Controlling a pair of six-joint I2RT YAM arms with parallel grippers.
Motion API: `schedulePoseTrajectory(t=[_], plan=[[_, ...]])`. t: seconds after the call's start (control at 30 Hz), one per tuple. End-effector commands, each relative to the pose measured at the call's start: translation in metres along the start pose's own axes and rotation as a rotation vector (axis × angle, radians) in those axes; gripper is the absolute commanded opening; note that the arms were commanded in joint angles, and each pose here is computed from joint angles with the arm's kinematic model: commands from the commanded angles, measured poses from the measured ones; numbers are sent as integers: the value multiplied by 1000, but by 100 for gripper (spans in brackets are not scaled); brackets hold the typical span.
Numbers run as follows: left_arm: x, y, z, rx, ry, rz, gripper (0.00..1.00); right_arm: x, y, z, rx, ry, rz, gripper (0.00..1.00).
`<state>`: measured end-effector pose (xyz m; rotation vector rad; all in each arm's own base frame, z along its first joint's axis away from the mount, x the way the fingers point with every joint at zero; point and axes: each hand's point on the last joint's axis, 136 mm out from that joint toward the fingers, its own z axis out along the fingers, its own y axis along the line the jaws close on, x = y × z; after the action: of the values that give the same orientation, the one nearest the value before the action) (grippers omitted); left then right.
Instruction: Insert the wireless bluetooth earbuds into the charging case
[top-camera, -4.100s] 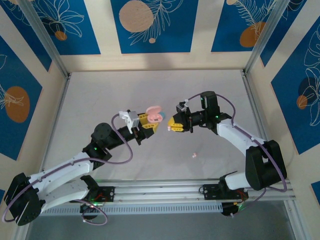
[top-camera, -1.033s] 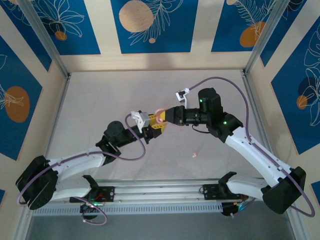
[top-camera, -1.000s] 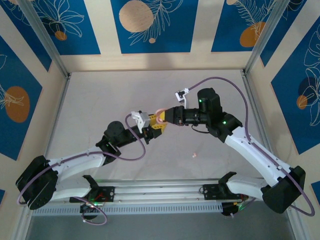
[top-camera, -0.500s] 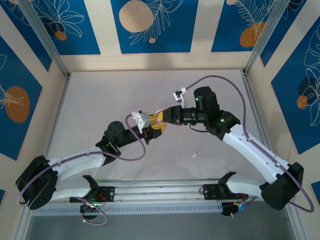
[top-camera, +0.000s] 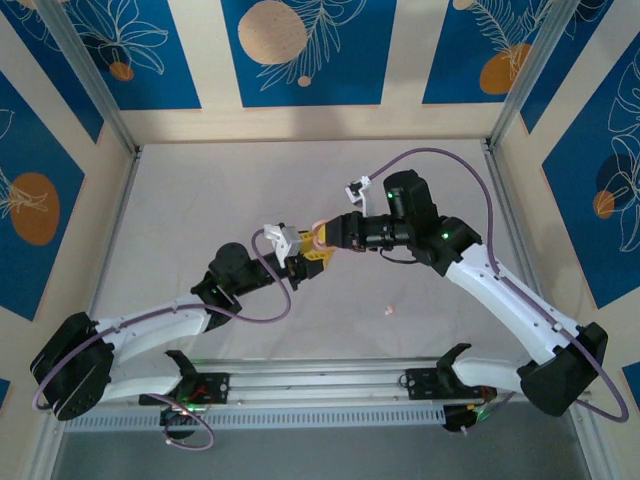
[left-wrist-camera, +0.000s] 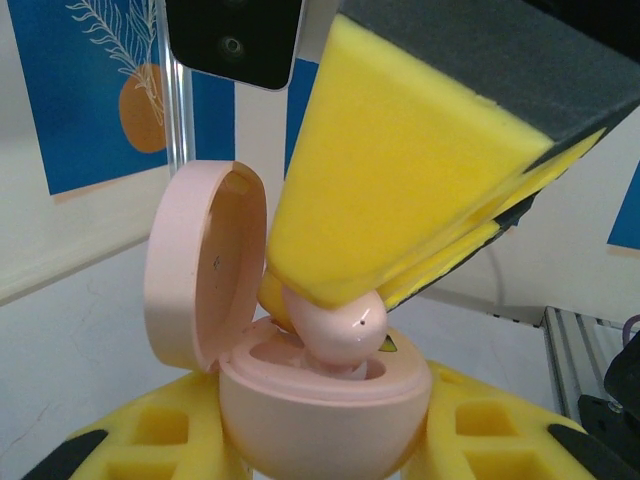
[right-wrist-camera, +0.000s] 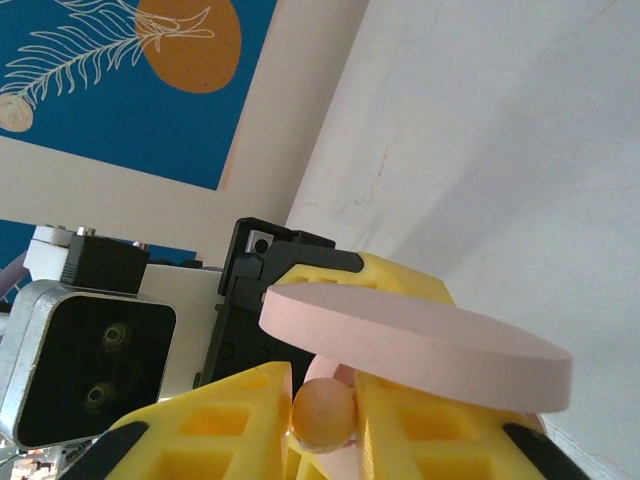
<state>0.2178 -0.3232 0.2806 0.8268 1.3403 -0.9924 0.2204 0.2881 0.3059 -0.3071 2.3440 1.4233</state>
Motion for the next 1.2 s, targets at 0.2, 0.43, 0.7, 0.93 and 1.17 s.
schedulePoseTrajectory(t=[0.2,0.43,0.7,0.93,1.17], plan=[[-29,-8,-3,22,-89,40,18,7,-6,2,49,44,20,27],[-29,-8,-3,18,-89,45,18,9,-2,0,37,49,15,27],[-29,-7,-5,8,-90,46,18,18,10,-4,-3,104,13,27],[-31,-7,-6,7,-93,48,18,20,13,-7,-8,112,13,27],[-31,-7,-5,8,-93,50,18,21,16,-12,-11,107,1,28]])
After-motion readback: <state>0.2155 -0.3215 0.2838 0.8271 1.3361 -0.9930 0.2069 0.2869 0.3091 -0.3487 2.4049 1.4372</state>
